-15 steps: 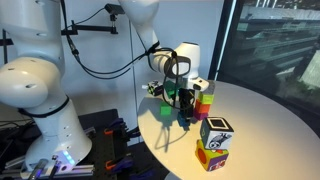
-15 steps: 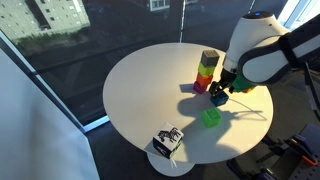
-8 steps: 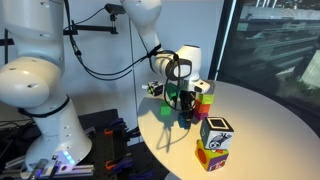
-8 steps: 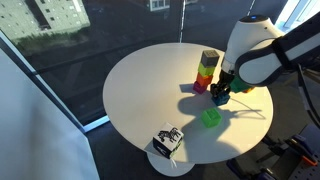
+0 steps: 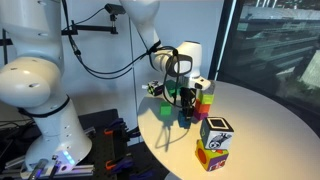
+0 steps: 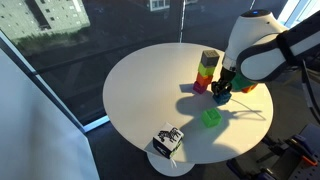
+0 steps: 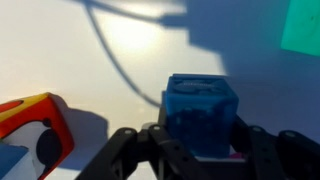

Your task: Pick up the blue block and place it on top of the green block

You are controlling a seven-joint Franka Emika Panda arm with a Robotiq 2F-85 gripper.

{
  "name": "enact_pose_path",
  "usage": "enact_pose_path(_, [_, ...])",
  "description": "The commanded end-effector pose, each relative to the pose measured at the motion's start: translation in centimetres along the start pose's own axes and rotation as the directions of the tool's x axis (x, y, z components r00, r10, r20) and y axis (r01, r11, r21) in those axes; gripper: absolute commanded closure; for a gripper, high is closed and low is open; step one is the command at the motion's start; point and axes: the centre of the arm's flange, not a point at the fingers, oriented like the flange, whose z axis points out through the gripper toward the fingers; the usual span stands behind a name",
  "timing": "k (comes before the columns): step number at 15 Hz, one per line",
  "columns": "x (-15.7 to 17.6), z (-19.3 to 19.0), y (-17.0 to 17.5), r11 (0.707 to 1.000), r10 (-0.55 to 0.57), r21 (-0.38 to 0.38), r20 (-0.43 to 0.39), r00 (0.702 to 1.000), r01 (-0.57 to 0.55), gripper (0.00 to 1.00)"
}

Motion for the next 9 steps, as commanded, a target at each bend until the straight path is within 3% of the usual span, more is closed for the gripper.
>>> enact_pose_path(1, [-0.8,-2.8,0.2,1.0,0.01,-0.023,-0.003,1.0,-0.01,0.69])
enact_pose_path(9, [-2.1,-6.0,-0.7,0.999,-0.024,-0.029,0.026,0.999,0.025,0.69])
